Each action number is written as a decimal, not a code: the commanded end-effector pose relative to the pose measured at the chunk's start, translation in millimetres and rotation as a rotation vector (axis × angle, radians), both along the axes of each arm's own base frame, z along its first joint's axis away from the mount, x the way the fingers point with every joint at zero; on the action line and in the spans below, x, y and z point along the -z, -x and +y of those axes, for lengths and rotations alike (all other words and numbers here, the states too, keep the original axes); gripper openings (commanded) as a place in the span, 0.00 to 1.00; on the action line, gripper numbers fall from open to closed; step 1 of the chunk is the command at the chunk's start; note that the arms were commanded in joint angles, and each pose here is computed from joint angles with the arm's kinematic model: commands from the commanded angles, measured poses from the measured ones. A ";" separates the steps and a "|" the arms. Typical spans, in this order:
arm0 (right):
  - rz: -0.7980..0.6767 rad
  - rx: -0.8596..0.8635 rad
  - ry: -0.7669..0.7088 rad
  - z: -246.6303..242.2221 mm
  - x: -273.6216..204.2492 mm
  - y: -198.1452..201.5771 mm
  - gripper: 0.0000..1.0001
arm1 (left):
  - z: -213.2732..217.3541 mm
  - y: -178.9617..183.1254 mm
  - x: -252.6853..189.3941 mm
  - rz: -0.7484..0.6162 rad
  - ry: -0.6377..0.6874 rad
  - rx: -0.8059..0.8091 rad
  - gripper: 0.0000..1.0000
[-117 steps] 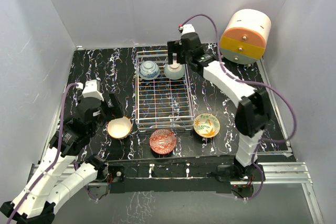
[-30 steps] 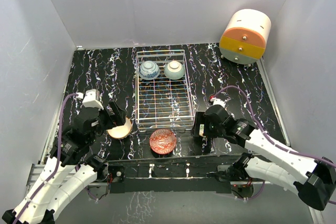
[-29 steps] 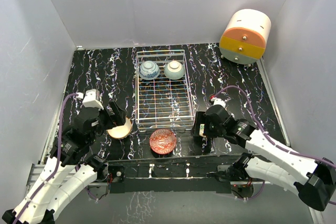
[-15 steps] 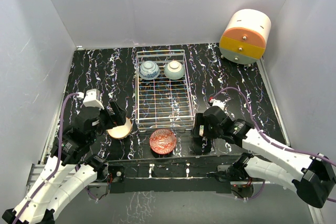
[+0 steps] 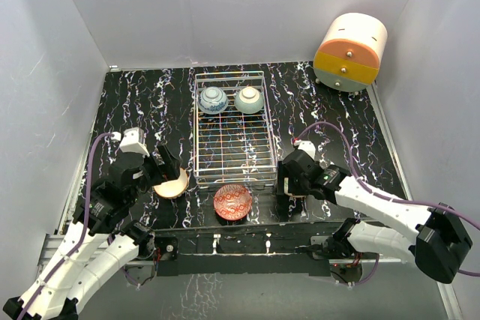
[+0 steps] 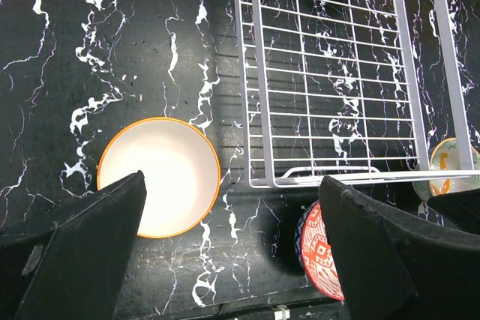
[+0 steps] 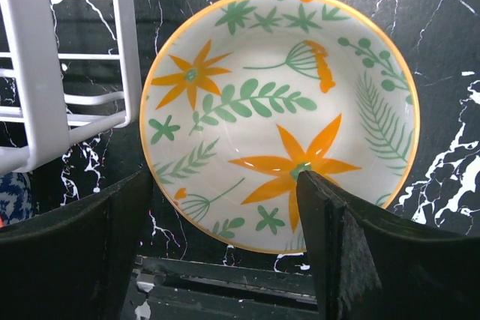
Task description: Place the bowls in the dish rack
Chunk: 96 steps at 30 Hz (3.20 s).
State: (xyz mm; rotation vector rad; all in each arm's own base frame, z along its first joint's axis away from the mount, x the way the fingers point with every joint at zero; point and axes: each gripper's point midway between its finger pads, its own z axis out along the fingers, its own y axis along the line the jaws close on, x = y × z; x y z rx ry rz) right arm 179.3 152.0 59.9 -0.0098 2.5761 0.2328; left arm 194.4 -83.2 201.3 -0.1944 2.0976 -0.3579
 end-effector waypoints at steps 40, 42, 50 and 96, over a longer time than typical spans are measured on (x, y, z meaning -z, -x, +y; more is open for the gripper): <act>-0.231 0.068 -0.078 8.8 -45.7 -40.8 0.75 | 3.3 6.4 -19.0 -0.031 0.033 -0.008 0.97; -0.253 0.048 -0.094 9.6 -51.8 -40.4 0.75 | 3.3 6.0 -18.7 -0.029 0.031 -0.008 0.97; -0.150 0.019 -0.056 9.7 -19.7 -27.2 0.75 | 2.6 4.6 -15.2 -0.018 0.022 -0.008 0.97; -0.154 0.278 0.100 -33.1 3.6 -70.4 0.45 | 3.2 9.6 -20.4 -0.027 0.050 -0.009 0.97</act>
